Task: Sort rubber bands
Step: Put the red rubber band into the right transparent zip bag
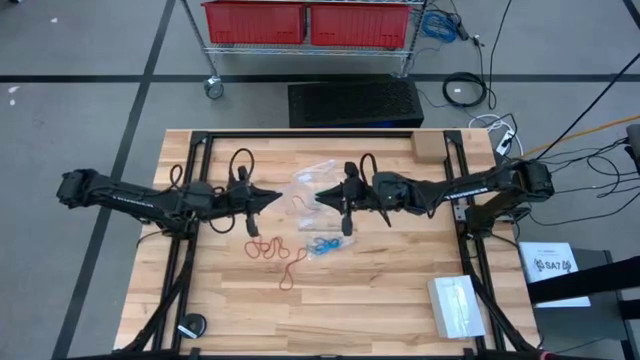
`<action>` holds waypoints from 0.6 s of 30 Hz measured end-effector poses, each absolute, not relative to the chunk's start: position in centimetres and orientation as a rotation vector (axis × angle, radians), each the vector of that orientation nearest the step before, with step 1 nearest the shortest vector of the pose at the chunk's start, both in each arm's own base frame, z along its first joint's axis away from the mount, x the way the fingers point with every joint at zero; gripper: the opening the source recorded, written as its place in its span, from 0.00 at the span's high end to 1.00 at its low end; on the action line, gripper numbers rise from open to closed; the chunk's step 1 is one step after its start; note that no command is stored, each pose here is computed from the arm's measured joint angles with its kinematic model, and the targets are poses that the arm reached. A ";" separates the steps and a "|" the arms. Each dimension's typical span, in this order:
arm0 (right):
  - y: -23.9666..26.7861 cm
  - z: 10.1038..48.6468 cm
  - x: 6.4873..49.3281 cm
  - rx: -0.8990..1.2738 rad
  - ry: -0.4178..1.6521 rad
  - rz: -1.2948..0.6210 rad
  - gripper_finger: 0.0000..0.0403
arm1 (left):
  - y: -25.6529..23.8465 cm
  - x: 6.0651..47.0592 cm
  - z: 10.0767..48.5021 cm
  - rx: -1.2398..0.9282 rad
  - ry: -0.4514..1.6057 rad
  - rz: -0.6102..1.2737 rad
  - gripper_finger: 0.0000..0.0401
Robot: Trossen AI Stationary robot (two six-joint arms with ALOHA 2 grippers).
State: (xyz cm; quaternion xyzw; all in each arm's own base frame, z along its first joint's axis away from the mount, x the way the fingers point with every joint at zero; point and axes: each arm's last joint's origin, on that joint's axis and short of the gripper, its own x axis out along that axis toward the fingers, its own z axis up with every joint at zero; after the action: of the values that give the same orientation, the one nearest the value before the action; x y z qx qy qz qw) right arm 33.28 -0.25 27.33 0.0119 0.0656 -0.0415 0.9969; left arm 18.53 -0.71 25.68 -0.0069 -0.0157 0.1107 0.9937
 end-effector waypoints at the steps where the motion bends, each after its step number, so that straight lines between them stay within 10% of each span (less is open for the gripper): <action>1: -0.2 27.6 33.4 0.012 0.142 -0.082 0.99 | -0.7 18.6 25.6 -0.003 -0.026 0.222 1.00; 18: -0.3 27.2 33.3 0.000 0.293 -0.114 0.81 | -0.6 18.0 26.0 0.031 -0.032 0.231 1.00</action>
State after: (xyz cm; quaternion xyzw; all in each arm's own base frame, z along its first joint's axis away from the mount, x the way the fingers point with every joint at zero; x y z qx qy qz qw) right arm 33.27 -0.33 27.21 0.0001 0.1461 -0.0570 0.9876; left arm 17.99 -0.64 25.97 0.0154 -0.0160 0.1153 0.9931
